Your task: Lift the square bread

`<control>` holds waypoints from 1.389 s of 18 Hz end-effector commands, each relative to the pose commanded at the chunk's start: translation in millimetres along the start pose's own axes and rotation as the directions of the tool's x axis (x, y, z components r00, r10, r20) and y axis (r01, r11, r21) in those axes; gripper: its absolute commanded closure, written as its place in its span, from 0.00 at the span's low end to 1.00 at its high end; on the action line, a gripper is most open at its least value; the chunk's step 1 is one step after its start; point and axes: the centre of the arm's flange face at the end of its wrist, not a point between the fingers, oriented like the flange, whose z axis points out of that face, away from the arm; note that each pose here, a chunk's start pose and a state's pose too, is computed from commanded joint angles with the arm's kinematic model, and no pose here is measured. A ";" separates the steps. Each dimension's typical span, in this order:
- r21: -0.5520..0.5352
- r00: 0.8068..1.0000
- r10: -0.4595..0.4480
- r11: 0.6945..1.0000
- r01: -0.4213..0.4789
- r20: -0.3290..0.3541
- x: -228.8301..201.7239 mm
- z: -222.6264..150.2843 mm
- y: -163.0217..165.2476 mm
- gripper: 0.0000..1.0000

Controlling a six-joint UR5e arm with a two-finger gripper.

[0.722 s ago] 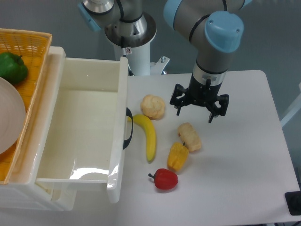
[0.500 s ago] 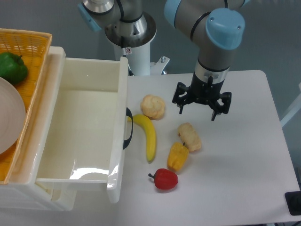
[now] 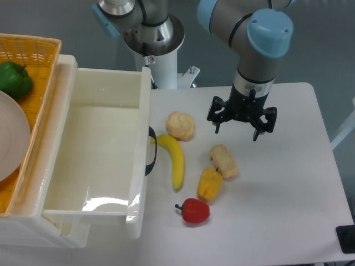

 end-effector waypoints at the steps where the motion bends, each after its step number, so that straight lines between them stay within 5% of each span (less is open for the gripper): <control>1: 0.002 1.000 -0.001 1.000 0.001 0.003 -1.1 2.1 0.6 0.00; 10: -0.070 1.000 -0.025 0.997 0.026 0.017 -7.1 39.6 13.1 0.00; 25: -0.181 0.966 -0.254 0.953 0.241 -0.053 -19.5 128.3 34.6 0.00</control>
